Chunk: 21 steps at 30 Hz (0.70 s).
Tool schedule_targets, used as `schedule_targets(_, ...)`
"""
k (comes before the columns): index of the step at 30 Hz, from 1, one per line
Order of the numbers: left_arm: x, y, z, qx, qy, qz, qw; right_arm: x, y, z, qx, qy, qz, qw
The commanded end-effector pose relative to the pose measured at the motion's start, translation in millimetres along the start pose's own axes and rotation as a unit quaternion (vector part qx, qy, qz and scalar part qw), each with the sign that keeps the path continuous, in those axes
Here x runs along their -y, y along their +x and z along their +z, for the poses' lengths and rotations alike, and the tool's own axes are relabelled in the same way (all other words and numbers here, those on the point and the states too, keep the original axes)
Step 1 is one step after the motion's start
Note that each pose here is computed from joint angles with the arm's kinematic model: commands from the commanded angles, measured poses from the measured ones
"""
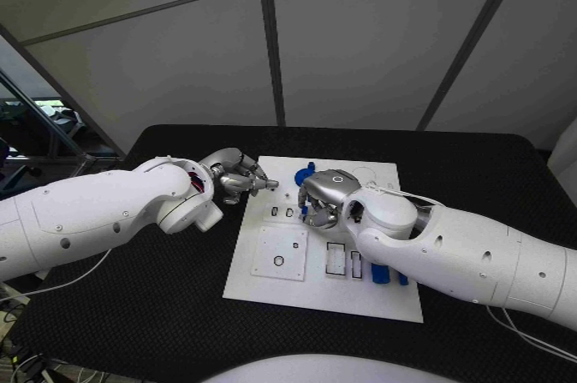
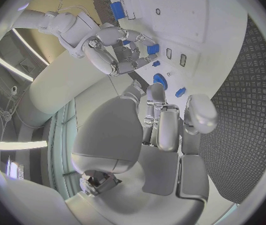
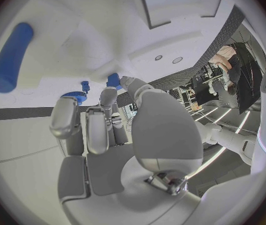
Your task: Assemble the parts on the task board
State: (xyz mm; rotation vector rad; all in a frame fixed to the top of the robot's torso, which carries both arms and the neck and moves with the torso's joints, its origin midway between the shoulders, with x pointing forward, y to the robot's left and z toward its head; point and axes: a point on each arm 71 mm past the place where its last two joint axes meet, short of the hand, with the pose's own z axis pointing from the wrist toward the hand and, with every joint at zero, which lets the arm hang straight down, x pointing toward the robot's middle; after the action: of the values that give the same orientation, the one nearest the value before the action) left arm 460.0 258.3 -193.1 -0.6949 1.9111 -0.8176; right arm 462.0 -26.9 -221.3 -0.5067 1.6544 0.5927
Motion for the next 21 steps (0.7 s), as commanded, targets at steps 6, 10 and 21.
schedule_targets(6, 2.8, 0.3, 0.3, 0.0, 0.009, 0.003, 1.0, 1.5, 3.8, 0.3, -0.017, 0.005, -0.012, 1.0)
schedule_targets(10, 3.0, 0.6, 0.5, -0.001, 0.01, 0.003, 1.0, 1.8, 4.1, 0.5, -0.02, 0.006, -0.012, 1.0)
schedule_targets(21, 3.2, 1.4, 0.8, -0.008, 0.012, 0.004, 1.0, 1.8, 3.8, 0.9, -0.017, 0.007, -0.012, 1.0)
